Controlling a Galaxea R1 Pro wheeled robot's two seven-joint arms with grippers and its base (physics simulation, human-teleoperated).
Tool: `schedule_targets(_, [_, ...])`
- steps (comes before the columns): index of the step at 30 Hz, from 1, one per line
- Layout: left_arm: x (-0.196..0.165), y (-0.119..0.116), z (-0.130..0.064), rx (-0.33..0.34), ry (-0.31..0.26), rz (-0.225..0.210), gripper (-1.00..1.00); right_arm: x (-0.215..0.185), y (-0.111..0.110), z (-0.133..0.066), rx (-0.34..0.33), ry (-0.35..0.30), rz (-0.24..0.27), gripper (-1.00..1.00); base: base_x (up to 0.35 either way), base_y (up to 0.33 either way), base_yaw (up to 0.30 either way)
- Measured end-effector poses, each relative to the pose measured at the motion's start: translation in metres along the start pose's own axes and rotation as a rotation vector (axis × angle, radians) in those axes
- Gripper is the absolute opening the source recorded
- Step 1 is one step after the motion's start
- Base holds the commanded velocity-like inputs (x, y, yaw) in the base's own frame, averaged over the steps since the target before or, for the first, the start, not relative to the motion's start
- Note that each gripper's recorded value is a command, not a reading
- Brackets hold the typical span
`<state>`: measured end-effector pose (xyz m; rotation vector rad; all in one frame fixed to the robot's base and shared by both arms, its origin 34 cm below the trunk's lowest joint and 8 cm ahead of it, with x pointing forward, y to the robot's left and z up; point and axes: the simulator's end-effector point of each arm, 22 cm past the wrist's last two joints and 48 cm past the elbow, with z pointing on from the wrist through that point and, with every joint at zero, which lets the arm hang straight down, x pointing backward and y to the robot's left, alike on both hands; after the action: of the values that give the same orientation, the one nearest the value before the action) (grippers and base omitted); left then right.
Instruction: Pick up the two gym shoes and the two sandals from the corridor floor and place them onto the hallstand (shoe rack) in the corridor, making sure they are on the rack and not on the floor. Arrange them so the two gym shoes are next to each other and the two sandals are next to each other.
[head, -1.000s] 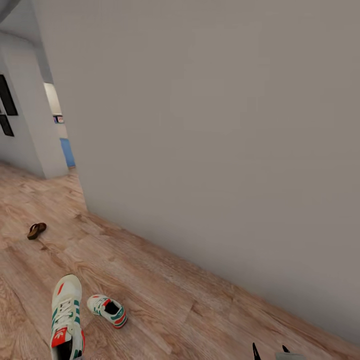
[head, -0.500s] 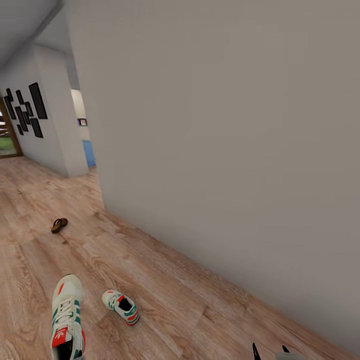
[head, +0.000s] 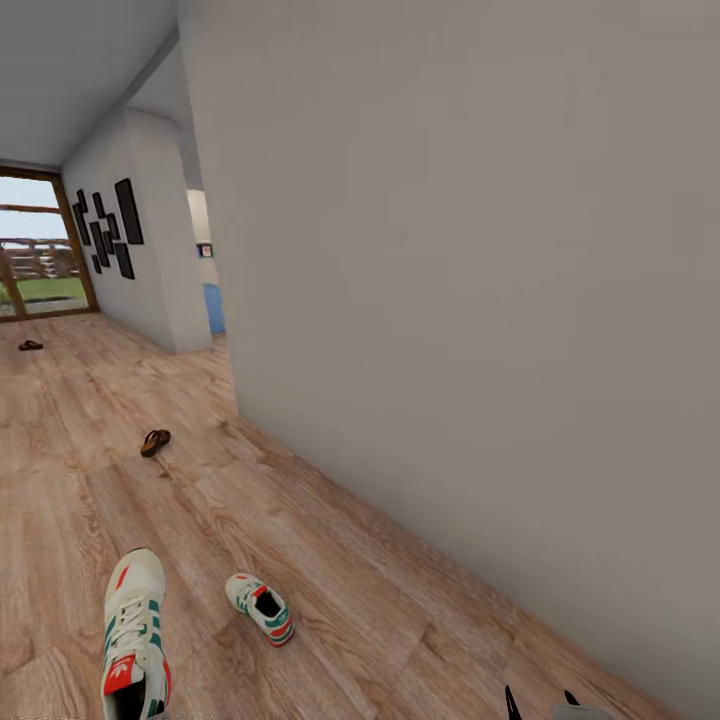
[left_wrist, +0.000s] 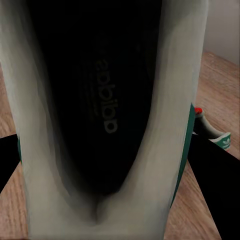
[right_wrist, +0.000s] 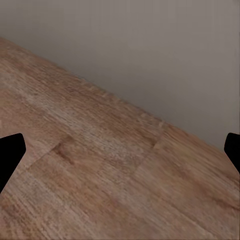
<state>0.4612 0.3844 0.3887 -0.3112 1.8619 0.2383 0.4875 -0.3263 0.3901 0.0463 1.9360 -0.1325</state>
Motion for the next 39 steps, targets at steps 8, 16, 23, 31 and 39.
schedule_targets(8, [-0.0008,0.0001,0.0001,-0.001,-0.003,-0.001,-1.0,-0.0008,-0.0001,0.0002,-0.005,-0.002,-0.002,1.0,0.0,-0.009,0.016])
schedule_targets(16, [-0.0007,0.0001,0.0001,-0.001,-0.002,-0.001,-1.0,-0.001,0.0001,0.0003,-0.004,-0.002,-0.002,1.0,0.0,0.0,0.0])
schedule_targets(23, [-0.0005,0.0004,0.0001,-0.002,-0.001,-0.002,-1.0,-0.0012,-0.0002,0.0003,0.0,-0.003,0.002,1.0,0.0,0.0,0.093])
schedule_targets(31, [-0.0005,0.0007,0.0001,-0.003,-0.001,-0.003,-1.0,-0.002,0.0044,0.0004,-0.004,-0.004,0.007,1.0,0.0,0.0,0.063])
schedule_targets(39, [-0.0006,0.001,0.0001,-0.004,-0.002,-0.003,-1.0,-0.0036,0.0038,0.0009,-0.003,-0.009,0.006,1.0,0.0,0.0,0.131])
